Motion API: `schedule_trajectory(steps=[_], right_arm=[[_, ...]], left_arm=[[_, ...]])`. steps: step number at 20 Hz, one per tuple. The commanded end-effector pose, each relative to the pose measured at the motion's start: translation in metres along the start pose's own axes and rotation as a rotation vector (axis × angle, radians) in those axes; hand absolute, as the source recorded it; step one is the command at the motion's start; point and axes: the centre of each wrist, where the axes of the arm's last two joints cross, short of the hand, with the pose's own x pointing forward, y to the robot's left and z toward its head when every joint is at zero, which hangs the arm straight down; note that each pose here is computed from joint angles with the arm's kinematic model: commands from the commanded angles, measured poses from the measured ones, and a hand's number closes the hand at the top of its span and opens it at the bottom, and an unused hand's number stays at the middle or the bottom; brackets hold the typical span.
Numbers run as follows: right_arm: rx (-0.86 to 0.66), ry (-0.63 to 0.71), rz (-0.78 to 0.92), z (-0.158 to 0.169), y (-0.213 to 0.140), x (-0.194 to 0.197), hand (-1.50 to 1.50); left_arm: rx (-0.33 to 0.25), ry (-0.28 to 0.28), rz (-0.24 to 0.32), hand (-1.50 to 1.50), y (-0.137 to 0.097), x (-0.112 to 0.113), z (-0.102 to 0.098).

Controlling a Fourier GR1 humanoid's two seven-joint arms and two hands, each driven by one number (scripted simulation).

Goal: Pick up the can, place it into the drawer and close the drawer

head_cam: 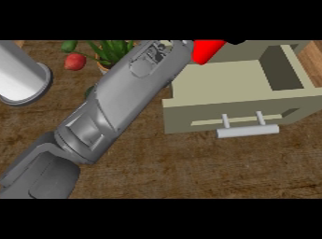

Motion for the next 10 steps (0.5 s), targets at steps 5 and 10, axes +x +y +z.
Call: schedule_trajectory(steps=[5, 10], right_arm=[[0.008, -0.015, 0.003, -0.012, -0.006, -0.002, -1.5], [0.016, -0.027, 0.0, -0.021, -0.001, -0.003, -1.5]], left_arm=[[0.054, -0.023, -0.072, 1.5, 0.001, -0.023, -0.001], [0.049, -0.017, -0.106, 1.5, 0.001, -0.043, 0.004]])
